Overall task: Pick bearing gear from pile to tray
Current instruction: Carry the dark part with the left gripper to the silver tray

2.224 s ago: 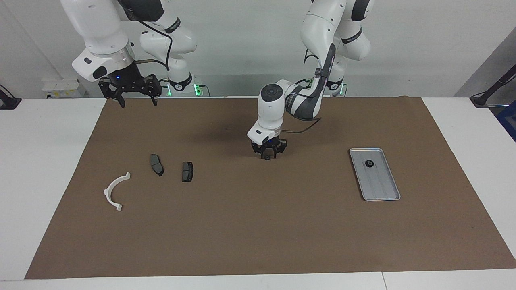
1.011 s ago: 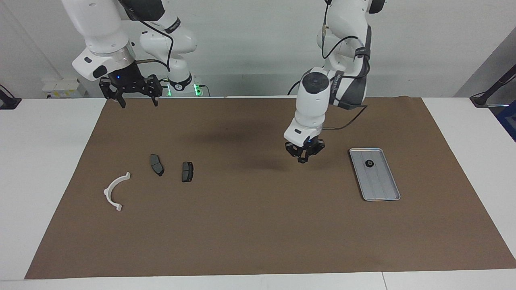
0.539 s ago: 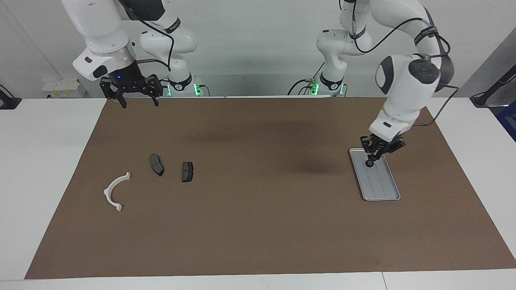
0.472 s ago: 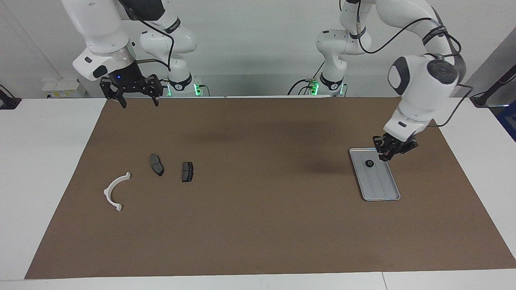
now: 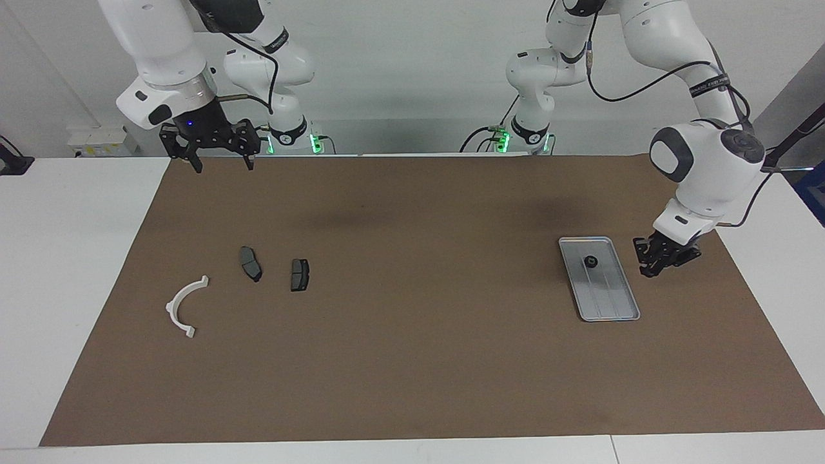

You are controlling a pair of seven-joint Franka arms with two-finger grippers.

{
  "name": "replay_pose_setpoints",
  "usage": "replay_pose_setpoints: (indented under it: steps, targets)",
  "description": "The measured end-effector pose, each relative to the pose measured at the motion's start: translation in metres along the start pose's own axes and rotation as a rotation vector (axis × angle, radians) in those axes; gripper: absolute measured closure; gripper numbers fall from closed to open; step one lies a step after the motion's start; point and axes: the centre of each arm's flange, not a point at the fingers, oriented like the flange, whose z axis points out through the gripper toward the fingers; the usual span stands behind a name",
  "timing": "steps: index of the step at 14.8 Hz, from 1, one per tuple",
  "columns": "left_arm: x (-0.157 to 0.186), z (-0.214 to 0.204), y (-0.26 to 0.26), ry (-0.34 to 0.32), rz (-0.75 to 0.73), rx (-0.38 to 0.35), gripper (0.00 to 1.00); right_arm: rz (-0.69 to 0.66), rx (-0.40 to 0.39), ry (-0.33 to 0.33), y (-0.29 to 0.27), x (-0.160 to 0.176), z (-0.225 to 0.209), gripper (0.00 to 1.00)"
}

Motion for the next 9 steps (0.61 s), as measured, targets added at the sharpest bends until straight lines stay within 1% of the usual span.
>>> replay_pose_setpoints:
  steps: [3,9]
  targets:
    - [0.005,0.019,0.022,0.01,-0.007,-0.001,0.77,0.0,0.0,0.002,0.0,0.0,-0.001,0.0]
    - [0.005,0.049,0.035,0.024,-0.011,0.003,0.77,0.004,0.0,0.004,0.002,-0.001,-0.002,0.0]
